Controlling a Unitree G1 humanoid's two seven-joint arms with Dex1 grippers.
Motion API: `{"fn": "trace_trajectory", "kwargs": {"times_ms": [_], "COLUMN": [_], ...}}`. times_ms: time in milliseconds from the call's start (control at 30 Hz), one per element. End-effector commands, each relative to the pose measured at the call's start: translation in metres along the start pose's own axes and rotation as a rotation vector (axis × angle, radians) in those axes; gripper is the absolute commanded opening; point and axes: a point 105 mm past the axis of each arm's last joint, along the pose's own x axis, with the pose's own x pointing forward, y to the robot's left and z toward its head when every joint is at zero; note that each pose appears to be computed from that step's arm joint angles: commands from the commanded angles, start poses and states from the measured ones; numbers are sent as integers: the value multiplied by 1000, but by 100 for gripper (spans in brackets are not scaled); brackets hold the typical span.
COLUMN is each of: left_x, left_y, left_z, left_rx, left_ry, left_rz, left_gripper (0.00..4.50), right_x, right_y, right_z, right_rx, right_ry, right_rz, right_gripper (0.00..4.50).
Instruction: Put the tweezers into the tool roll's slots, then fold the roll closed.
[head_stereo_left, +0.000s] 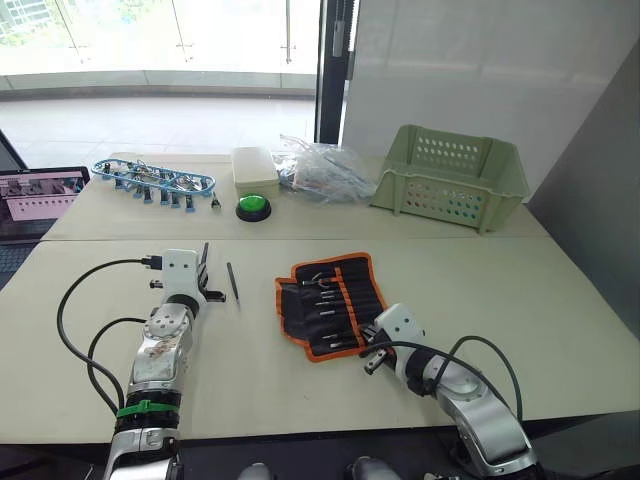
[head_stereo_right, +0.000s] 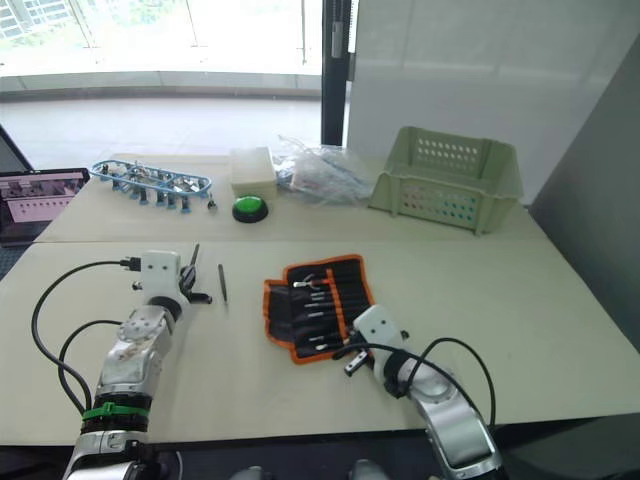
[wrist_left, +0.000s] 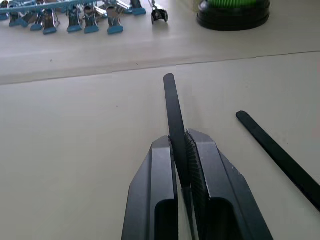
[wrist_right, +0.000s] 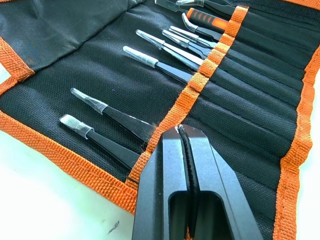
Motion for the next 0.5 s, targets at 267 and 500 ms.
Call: {"fn": "trace_trajectory", "kwargs": {"times_ms": [267,500], "left_x": [-68,-85], "left_y": [-107,-137], "left_z": [84,52], "left_rx": [29,145], "left_ry": [-203,17], "left_rz": [-960,-1247], "left_gripper": [1,1], "right_x": [-4,-3], "right_y": [21,21], "right_z": [-63,-61], "right_rx": [105,107], "right_ry": [228,222], "right_rz": [48,37], "right_gripper": [0,0]}}
